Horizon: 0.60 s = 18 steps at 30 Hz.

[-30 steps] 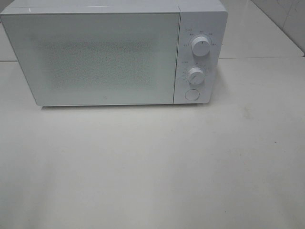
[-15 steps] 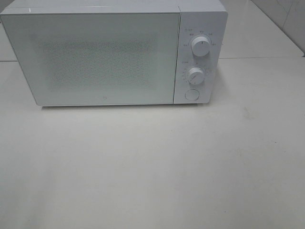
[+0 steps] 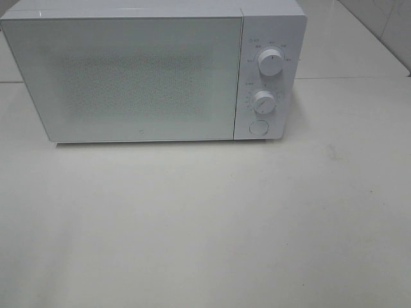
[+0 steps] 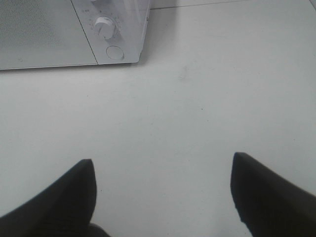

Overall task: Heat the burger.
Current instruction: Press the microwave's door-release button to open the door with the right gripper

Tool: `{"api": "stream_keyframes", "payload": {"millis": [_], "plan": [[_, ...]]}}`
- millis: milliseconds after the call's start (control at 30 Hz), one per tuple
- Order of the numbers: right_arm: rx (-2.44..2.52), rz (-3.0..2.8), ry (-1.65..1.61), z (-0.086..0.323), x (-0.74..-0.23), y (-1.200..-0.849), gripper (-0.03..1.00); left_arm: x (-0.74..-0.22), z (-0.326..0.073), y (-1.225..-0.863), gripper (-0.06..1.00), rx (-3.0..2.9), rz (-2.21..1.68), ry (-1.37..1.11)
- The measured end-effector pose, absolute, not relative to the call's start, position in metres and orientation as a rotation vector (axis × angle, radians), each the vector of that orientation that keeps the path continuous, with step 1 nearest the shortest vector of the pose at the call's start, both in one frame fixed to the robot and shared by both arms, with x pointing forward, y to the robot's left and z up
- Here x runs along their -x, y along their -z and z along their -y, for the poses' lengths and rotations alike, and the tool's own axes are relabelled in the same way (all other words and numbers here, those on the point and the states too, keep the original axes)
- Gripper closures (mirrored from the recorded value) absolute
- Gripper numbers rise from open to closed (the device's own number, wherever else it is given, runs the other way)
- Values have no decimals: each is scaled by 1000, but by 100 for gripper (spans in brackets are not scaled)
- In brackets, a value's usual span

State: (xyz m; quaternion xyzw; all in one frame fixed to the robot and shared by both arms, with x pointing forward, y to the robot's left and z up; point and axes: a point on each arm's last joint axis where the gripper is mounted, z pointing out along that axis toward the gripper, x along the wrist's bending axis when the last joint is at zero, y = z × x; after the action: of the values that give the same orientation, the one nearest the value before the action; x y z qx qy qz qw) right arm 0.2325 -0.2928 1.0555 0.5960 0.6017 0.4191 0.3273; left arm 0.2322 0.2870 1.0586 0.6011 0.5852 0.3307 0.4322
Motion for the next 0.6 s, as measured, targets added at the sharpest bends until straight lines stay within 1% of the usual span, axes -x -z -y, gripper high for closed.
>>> {"api": "stream_keyframes", "payload": {"millis": [600], "plan": [[-1558,-1573,-1100,293,-233,-1056,24,-232,-287,-1059,-3,-1498,-1459,-824]]}}
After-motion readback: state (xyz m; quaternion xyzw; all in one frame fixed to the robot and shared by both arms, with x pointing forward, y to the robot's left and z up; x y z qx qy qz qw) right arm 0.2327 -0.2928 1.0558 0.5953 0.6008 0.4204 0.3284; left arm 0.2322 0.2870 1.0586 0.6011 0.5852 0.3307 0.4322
